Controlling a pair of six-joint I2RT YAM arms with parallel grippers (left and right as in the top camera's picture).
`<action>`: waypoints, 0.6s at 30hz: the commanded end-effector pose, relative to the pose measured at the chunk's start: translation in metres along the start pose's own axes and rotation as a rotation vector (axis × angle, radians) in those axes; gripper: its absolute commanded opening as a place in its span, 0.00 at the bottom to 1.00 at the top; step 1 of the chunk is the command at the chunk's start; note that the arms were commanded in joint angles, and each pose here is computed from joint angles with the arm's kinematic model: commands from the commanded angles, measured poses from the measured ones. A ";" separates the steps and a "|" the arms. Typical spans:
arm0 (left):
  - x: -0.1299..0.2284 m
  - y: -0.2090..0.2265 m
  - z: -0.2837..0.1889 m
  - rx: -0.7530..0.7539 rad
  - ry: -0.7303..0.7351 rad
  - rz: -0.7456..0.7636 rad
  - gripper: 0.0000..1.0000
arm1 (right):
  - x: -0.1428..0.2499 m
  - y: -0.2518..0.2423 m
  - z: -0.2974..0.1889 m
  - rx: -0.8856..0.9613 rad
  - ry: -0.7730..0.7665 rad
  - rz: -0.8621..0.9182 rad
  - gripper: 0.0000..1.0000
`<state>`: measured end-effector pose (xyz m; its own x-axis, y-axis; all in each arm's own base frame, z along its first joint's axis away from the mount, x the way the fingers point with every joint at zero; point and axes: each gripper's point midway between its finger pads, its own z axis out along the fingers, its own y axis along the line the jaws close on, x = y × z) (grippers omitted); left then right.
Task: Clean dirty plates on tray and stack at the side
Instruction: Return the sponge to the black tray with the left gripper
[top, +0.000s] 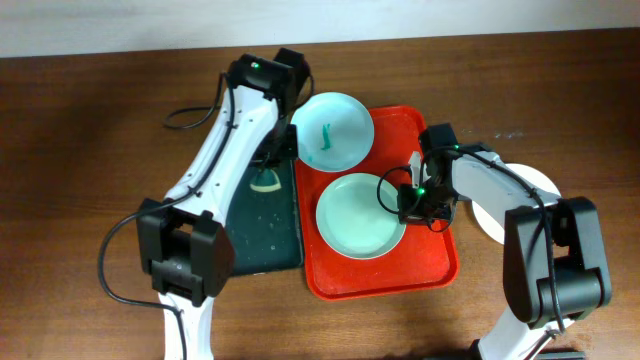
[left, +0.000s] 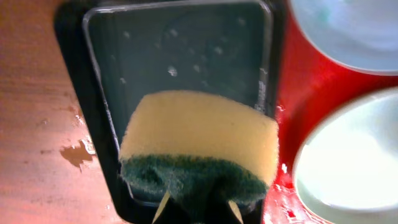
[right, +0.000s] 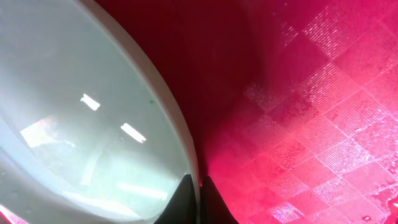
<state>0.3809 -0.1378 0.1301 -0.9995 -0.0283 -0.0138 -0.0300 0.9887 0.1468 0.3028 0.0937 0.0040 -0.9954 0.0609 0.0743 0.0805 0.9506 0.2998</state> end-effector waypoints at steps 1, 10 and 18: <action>0.003 0.017 0.039 -0.066 0.037 -0.028 0.00 | 0.006 -0.016 0.007 0.068 0.023 0.008 0.04; 0.022 0.022 0.088 -0.068 0.098 -0.040 0.18 | 0.006 -0.016 0.007 0.068 0.022 0.007 0.04; 0.025 0.031 0.018 0.031 -0.024 -0.073 0.57 | 0.003 -0.016 0.007 0.066 0.012 0.005 0.05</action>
<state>0.3512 -0.1068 0.0635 -0.9941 -0.0812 0.0713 -0.0666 0.9799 0.1882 0.3027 0.0934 0.0039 -0.9954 0.0606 0.0743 0.0802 0.9511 0.2983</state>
